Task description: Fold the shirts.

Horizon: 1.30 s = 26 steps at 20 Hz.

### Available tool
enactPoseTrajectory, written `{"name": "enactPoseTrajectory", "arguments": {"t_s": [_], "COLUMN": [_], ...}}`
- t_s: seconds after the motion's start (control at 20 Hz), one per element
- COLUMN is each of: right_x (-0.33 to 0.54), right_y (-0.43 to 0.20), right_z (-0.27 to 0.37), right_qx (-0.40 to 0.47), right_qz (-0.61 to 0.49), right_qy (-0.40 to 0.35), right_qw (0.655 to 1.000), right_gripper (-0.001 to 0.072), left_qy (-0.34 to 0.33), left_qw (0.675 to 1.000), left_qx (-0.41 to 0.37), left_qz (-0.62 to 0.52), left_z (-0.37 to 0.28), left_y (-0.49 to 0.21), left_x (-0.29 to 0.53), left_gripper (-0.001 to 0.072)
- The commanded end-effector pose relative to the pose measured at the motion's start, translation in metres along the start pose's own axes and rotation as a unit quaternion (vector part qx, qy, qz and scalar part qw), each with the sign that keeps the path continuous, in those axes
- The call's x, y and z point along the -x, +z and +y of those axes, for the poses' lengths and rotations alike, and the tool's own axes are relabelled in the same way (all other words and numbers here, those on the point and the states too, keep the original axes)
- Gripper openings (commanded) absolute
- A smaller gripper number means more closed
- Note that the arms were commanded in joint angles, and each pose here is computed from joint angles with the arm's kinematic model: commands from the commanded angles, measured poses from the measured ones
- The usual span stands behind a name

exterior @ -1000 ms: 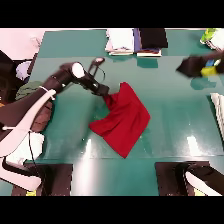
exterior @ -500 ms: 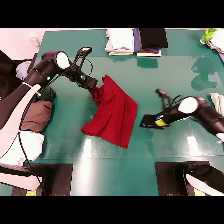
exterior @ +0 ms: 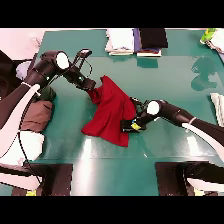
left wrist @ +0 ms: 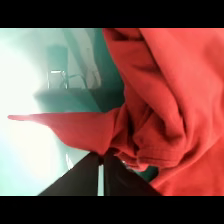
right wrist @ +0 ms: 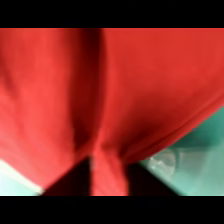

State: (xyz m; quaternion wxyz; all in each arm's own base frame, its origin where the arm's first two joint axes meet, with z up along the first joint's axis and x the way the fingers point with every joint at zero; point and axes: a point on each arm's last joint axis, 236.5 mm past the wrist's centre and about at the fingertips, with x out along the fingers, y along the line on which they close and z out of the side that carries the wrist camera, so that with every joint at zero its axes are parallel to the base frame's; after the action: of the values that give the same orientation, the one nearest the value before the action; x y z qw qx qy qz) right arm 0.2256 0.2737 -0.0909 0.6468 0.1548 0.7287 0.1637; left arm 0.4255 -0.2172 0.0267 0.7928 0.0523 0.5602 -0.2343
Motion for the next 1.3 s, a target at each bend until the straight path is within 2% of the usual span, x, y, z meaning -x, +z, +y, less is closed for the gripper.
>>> {"name": "enactPoseTrajectory", "arguments": {"t_s": [0.0, 0.05, 0.25, 0.5, 0.6, 0.75, 0.95, 1.1, 1.15, 1.25], "right_x": [-0.005, 0.002, 0.069, 0.209, 0.262, 0.342, 0.447, 0.501, 0.504, 0.481], "right_y": [0.011, 0.016, 0.041, 0.066, 0.069, 0.065, 0.044, 0.02, 0.016, 0.015], "right_z": [0.002, 0.001, -0.03, -0.089, -0.104, -0.112, -0.095, -0.072, -0.07, -0.071], "right_qx": [0.023, 0.037, 0.073, 0.042, 0.027, 0.016, 0.037, 0.049, 0.051, 0.054], "right_qz": [-0.003, -0.014, -0.078, -0.201, -0.26, -0.352, -0.473, -0.54, -0.541, -0.507], "right_qy": [-0.021, -0.03, -0.12, -0.211, -0.214, -0.209, -0.21, -0.199, -0.196, -0.192], "right_qw": [1.0, 0.999, 0.987, 0.956, 0.941, 0.912, 0.855, 0.817, 0.816, 0.839], "right_gripper": [0.0052, 0.0024, 0.0023, 0.0023, 0.0022, 0.0023, 0.0023, 0.0022, 0.0022, 0.0022], "left_qy": [0.012, 0.023, 0.065, 0.082, 0.089, 0.098, 0.106, 0.104, 0.095, 0.083], "left_qw": [1.0, 1.0, 0.997, 0.994, 0.993, 0.982, 0.94, 0.902, 0.903, 0.925], "left_qx": [-0.005, -0.009, 0.02, 0.071, 0.07, 0.075, 0.048, 0.031, 0.032, 0.033], "left_qz": [0.012, 0.017, 0.028, 0.023, -0.016, -0.143, -0.322, -0.418, -0.419, -0.37], "left_z": [0.006, 0.011, 0.051, 0.097, 0.1, 0.094, 0.068, 0.042, 0.035, 0.03], "left_y": [-0.006, -0.008, -0.015, -0.02, -0.004, 0.042, 0.084, 0.079, 0.071, 0.054], "left_x": [0.001, 0.001, 0.01, 0.023, 0.036, 0.092, 0.222, 0.315, 0.323, 0.304], "left_gripper": [0.0027, 0.0027, 0.0027, 0.0027, 0.0027, 0.0027, 0.0027, 0.0027, 0.0027, 0.0027]}}
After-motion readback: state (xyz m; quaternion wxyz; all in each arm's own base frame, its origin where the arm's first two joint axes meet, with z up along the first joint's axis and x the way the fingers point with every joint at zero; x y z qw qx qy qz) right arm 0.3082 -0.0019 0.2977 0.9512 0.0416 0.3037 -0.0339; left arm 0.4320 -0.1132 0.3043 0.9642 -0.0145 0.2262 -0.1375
